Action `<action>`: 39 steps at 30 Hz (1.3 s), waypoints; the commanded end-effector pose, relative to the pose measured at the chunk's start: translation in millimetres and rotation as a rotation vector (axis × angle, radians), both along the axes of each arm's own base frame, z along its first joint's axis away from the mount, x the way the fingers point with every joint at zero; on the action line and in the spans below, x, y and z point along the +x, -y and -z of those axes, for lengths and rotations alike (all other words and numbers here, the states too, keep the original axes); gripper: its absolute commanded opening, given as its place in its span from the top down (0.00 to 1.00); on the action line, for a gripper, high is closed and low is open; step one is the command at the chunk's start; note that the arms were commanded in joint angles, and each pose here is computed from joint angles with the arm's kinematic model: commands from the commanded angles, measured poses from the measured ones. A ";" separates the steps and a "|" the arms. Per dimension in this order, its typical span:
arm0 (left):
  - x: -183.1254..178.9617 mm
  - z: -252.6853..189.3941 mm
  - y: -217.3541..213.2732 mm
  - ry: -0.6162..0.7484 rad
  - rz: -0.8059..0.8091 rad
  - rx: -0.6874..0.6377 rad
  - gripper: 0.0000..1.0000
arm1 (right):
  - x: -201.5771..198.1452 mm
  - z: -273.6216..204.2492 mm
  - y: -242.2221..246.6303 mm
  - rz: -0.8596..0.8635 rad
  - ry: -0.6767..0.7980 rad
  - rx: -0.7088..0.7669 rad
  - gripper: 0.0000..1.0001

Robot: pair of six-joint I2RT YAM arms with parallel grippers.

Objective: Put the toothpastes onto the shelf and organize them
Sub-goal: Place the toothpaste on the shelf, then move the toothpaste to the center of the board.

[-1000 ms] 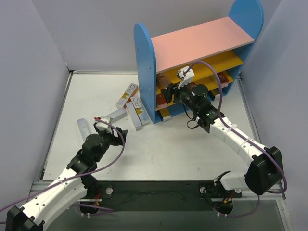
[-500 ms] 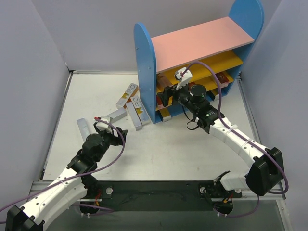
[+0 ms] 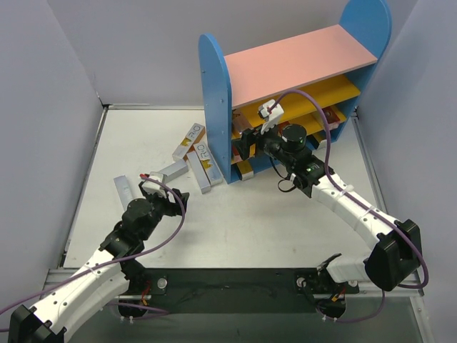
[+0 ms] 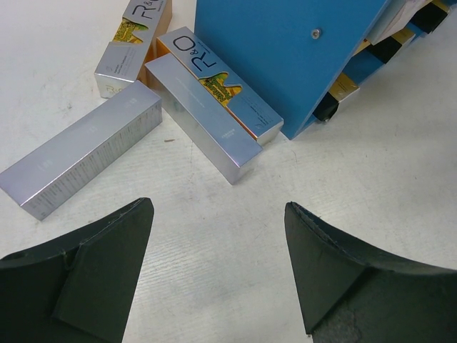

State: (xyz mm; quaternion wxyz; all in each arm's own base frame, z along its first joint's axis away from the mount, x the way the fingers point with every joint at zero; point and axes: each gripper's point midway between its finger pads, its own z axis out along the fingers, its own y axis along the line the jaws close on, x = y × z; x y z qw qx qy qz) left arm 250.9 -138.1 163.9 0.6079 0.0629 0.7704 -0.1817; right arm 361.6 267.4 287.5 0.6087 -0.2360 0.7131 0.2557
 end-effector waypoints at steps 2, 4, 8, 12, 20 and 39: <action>4.5 -24.7 1.7 0.050 -0.012 -0.046 0.15 | -8.9 -46.8 -4.0 -0.035 0.082 0.078 0.28; 5.6 -27.2 2.4 0.051 -0.014 -0.053 0.15 | -11.2 -47.4 -4.9 -0.047 0.080 0.076 0.28; 9.2 -30.8 4.2 0.053 -0.022 -0.068 0.15 | -16.7 -56.4 -3.7 -0.070 0.087 0.084 0.25; 16.5 -32.9 5.2 0.051 -0.042 -0.064 0.15 | -20.9 -64.6 2.9 -0.067 0.092 0.088 0.22; 47.9 -56.0 8.0 0.074 -0.107 -0.056 0.15 | -33.0 -62.3 53.5 0.092 0.085 0.068 0.14; 239.5 -20.3 -21.6 -0.107 -0.239 0.013 0.14 | -136.6 37.9 159.4 0.371 -0.229 -0.010 0.00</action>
